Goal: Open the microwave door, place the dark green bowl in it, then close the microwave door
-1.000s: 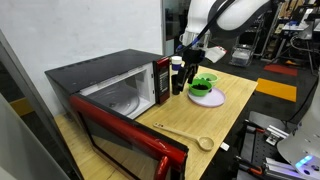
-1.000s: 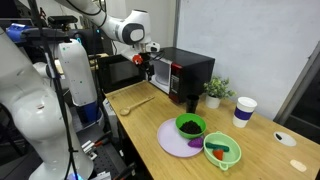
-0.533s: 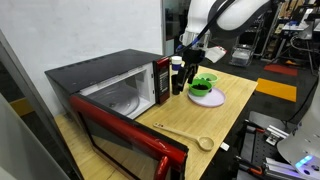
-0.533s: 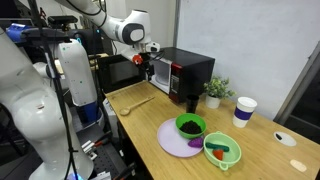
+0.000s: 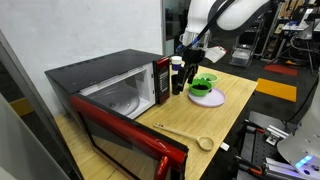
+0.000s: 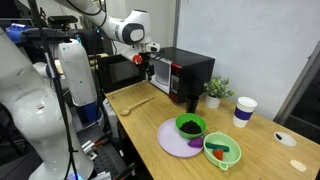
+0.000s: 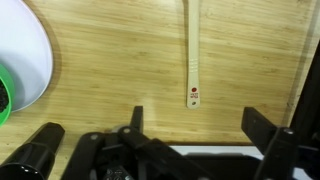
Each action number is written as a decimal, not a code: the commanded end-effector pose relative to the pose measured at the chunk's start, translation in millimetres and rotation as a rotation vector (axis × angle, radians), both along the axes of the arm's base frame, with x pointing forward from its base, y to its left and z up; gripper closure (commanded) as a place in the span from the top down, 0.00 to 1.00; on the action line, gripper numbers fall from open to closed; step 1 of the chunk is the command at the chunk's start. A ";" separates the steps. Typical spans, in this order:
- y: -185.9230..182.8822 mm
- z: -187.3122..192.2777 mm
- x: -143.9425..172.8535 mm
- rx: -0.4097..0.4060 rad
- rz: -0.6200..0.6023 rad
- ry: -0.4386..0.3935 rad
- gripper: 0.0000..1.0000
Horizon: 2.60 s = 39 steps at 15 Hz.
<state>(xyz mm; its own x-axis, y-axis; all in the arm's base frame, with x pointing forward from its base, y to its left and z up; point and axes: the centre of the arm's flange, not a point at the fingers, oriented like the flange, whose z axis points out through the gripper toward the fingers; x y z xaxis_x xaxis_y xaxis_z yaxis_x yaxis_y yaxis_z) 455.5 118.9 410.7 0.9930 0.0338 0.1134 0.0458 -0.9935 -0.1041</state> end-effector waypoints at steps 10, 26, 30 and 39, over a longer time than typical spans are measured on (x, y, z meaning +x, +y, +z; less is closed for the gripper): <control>0.0 0.0 0.0 0.000 0.000 0.000 1.00; 0.0 0.0 0.0 0.000 0.000 0.000 1.00; 0.0 0.0 0.0 0.000 0.000 0.000 1.00; -54.8 -16.1 17.7 0.000 -0.065 -0.005 1.00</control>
